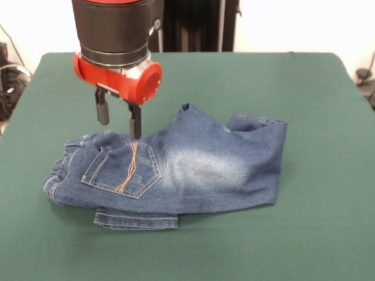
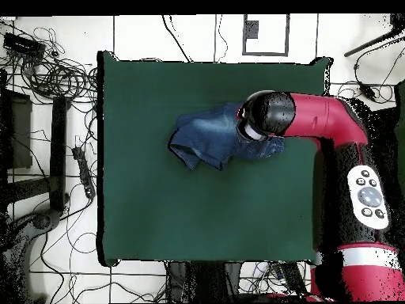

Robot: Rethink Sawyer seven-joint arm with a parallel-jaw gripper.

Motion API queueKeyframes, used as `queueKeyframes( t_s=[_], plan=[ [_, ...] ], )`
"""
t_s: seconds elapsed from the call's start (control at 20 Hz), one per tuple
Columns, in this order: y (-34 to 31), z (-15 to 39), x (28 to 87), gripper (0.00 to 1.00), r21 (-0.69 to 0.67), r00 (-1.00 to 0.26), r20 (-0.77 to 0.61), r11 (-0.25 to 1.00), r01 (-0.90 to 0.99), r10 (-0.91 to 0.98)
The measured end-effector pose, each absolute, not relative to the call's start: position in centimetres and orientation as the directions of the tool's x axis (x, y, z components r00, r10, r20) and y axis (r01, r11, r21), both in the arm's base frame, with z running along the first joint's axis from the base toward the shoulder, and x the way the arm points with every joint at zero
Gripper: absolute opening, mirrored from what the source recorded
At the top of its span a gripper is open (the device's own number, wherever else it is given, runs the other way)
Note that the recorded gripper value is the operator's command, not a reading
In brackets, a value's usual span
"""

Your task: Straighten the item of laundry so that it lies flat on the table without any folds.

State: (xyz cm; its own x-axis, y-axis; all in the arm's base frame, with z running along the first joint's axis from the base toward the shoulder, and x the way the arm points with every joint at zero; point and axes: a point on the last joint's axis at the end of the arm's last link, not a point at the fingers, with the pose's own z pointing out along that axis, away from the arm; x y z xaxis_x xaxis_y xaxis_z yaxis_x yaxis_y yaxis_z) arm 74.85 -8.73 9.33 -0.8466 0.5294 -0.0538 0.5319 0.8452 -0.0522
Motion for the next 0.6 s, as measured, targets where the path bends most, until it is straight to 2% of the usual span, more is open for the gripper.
queueKeyframes(
  t_s=[0.2, 0.6],
  plan=[
    [-9.1, 7.8, 75.2, 1.00, -0.049, -0.849, -0.075, 0.849, 0.527, 0.523],
    [-8.9, 0.9, 74.2, 1.00, -0.022, -0.856, -0.084, 0.858, 0.513, 0.510]
  ],
)
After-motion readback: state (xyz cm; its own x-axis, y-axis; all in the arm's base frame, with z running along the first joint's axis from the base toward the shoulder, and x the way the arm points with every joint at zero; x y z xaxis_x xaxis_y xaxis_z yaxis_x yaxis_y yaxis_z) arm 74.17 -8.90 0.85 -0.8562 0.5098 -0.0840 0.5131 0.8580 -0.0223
